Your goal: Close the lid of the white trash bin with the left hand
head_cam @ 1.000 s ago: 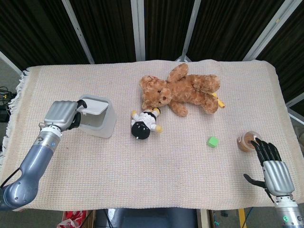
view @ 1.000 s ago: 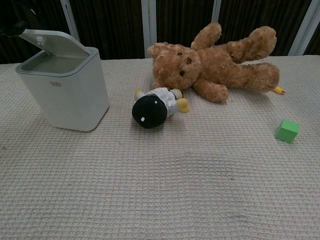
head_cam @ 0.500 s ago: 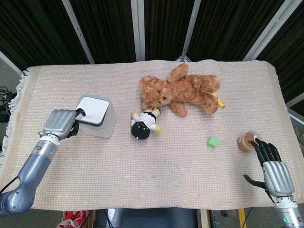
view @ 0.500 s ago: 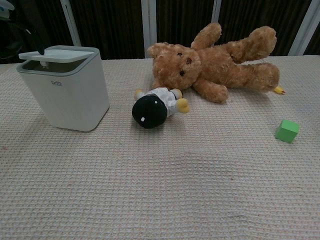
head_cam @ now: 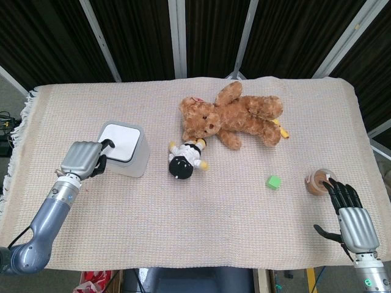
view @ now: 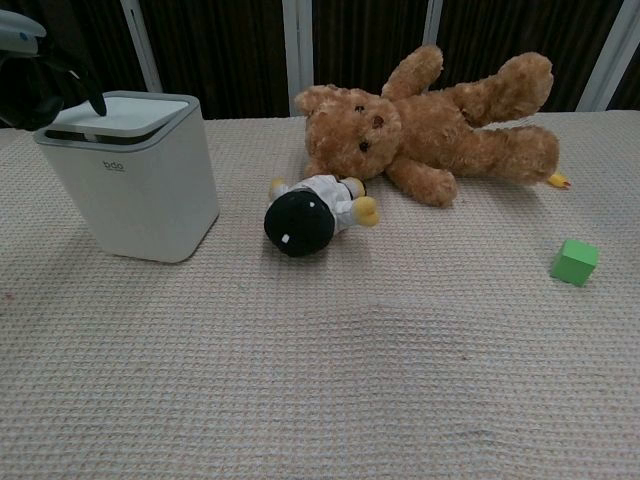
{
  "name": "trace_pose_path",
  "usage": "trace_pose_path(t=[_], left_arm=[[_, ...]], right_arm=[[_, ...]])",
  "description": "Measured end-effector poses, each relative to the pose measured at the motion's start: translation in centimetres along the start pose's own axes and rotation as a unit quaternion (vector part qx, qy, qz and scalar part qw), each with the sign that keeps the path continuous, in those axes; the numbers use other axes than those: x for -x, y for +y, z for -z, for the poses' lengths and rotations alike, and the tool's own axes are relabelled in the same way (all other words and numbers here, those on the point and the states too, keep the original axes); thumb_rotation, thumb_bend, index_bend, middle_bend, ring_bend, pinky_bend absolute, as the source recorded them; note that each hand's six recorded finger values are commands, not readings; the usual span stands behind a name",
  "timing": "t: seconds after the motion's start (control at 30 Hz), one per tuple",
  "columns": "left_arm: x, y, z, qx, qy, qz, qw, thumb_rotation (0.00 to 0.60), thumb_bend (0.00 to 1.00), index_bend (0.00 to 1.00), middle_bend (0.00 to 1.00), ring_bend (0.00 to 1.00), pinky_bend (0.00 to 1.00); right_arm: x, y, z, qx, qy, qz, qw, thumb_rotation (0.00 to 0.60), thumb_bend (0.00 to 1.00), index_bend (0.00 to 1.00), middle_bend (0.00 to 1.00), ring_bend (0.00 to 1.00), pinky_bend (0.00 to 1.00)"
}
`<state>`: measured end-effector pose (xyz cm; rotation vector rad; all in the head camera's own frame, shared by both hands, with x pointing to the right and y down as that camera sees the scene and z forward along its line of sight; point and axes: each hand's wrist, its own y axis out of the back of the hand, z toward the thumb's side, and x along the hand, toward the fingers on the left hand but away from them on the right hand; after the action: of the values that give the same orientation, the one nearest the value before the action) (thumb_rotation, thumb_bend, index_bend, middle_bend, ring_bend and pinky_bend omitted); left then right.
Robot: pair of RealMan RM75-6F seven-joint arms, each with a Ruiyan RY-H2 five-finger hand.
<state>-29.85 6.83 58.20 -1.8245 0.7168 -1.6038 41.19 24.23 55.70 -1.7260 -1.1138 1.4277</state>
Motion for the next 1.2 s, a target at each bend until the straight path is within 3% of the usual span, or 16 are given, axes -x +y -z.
trace_pose_path(t=[0.7, 0.8, 0.93, 1.0, 1.07, 1.13, 1.2], left_arm=[[0.0, -1.6, 0.5, -0.012, 0.012, 0.022, 0.9996, 0.6, 0.71, 0.3, 1.0, 0.95, 0.97], [0.1, -1.3, 0.5, -0.01, 0.01, 0.016, 0.9998, 0.6, 0.71, 0.29, 1.0, 0.95, 0.97], [0.3, 0.1, 0.2, -0.009, 0.005, -0.015, 0.9998, 0.6, 0.7, 0.26, 0.97, 0.92, 0.96], [0.5, 0.9, 0.0, -0.01, -0.001, -0.038, 0.9992, 0.6, 0.65, 0.22, 0.9, 0.85, 0.92], [1.0, 2.0, -0.3, -0.01, -0.01, -0.067, 0.9977, 0.6, 0.57, 0.13, 0.74, 0.72, 0.82], [1.6, 2.9, -0.5, -0.01, -0.021, -0.095, 0.9952, 0.6, 0.45, 0.02, 0.48, 0.51, 0.64], [2.3, 3.4, -0.6, -0.01, -0.031, -0.116, 0.9927, 0.6, 0.37, 0.0, 0.28, 0.34, 0.5]], right_arm=[[-0.1, 0.0, 0.0, 0.005, -0.002, -0.001, 1.0, 0.6, 0.19, 0.0, 0.0, 0.0, 0.0], [-0.1, 0.0, 0.0, 0.004, -0.002, -0.001, 1.0, 0.6, 0.19, 0.0, 0.0, 0.0, 0.0], [-0.1, 0.0, 0.0, 0.002, -0.001, 0.0, 1.0, 0.6, 0.19, 0.0, 0.0, 0.0, 0.0], [-0.1, 0.0, 0.0, -0.001, -0.001, 0.001, 1.0, 0.6, 0.19, 0.0, 0.0, 0.0, 0.0], [0.0, 0.0, 0.1, -0.002, -0.002, 0.001, 1.0, 0.6, 0.19, 0.0, 0.0, 0.0, 0.0], [0.0, 0.1, 0.2, -0.003, -0.003, 0.002, 1.0, 0.6, 0.19, 0.0, 0.0, 0.0, 0.0], [0.0, 0.1, 0.2, -0.004, -0.003, 0.002, 1.0, 0.6, 0.19, 0.0, 0.0, 0.0, 0.0]])
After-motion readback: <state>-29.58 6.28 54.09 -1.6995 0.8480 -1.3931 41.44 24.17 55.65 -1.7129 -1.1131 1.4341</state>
